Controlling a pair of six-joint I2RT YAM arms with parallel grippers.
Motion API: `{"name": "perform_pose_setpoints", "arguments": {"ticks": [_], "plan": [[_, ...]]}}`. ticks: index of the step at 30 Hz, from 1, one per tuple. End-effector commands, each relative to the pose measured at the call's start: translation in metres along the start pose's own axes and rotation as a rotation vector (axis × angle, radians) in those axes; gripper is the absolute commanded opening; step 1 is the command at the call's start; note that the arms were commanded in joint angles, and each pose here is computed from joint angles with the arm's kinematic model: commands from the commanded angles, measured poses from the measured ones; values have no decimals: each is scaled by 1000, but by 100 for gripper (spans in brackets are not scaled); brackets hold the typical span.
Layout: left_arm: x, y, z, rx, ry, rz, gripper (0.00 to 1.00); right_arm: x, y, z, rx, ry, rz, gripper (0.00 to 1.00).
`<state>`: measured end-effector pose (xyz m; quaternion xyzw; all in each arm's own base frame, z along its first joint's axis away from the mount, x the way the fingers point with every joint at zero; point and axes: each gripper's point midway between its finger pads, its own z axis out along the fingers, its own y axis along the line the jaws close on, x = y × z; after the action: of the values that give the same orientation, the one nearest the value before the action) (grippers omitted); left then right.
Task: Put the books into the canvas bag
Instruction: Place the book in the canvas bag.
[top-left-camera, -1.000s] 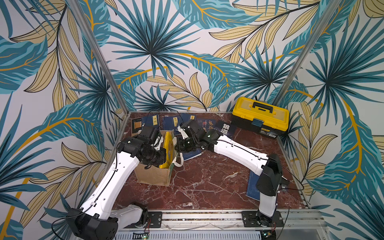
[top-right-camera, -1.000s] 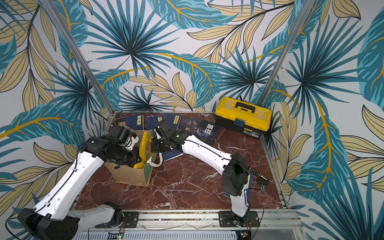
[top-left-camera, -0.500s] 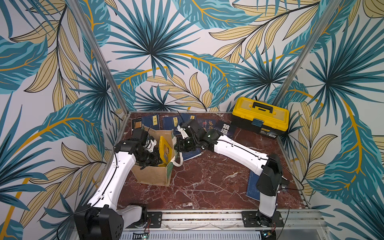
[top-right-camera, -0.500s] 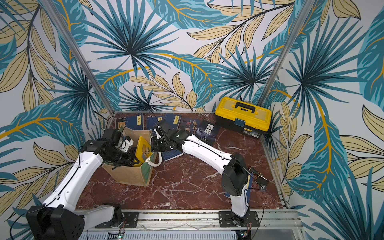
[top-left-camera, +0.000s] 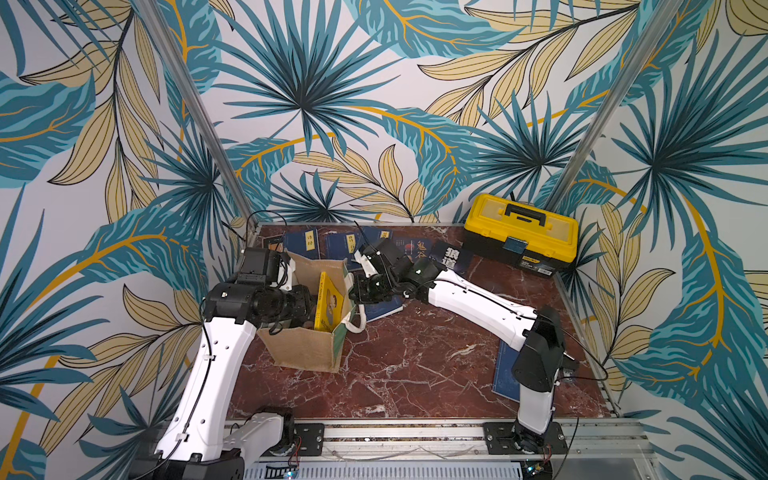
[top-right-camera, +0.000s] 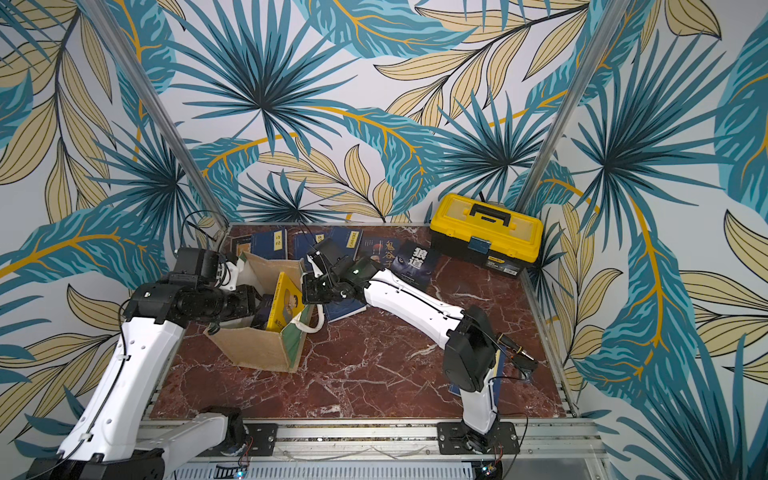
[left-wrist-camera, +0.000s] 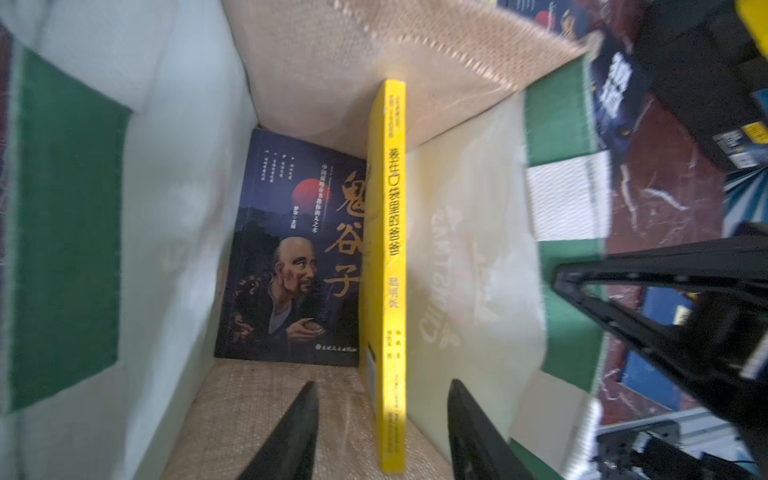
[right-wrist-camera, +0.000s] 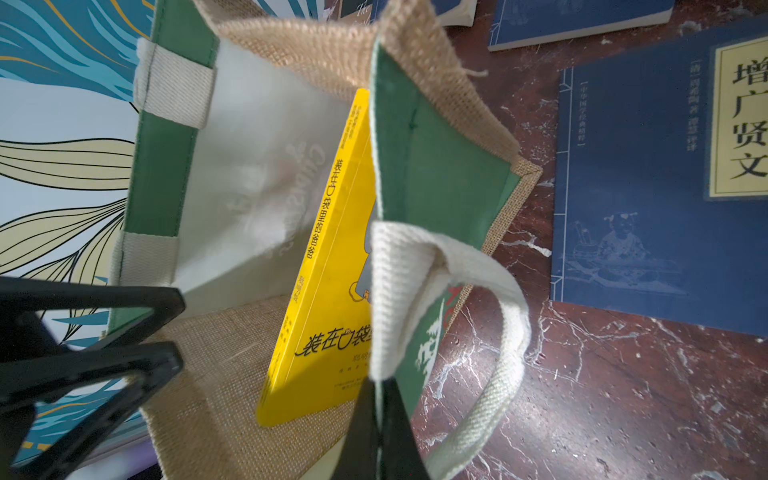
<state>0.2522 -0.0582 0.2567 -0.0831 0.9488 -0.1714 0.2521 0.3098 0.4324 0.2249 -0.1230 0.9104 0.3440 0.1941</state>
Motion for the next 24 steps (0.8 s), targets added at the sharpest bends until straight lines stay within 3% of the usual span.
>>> {"name": "perform_pose_setpoints", "arguments": {"ticks": [1, 7, 11, 17, 24], "plan": [[-1, -28, -4, 117, 35, -26, 39, -7, 7, -15, -21, -23, -29, 0], [25, -77, 34, 217, 180, 28, 32, -8, 8, -14, -37, -36, -16, 0], [34, -74, 64, 216, 206, -10, 32, -7, 5, -14, -22, -36, -16, 0], [33, -19, 98, 57, 233, -153, 36, -2, -4, -11, 4, -30, -6, 0], [27, 71, 107, -172, 181, -365, 37, -2, -4, -7, -4, -23, 1, 0]]}}
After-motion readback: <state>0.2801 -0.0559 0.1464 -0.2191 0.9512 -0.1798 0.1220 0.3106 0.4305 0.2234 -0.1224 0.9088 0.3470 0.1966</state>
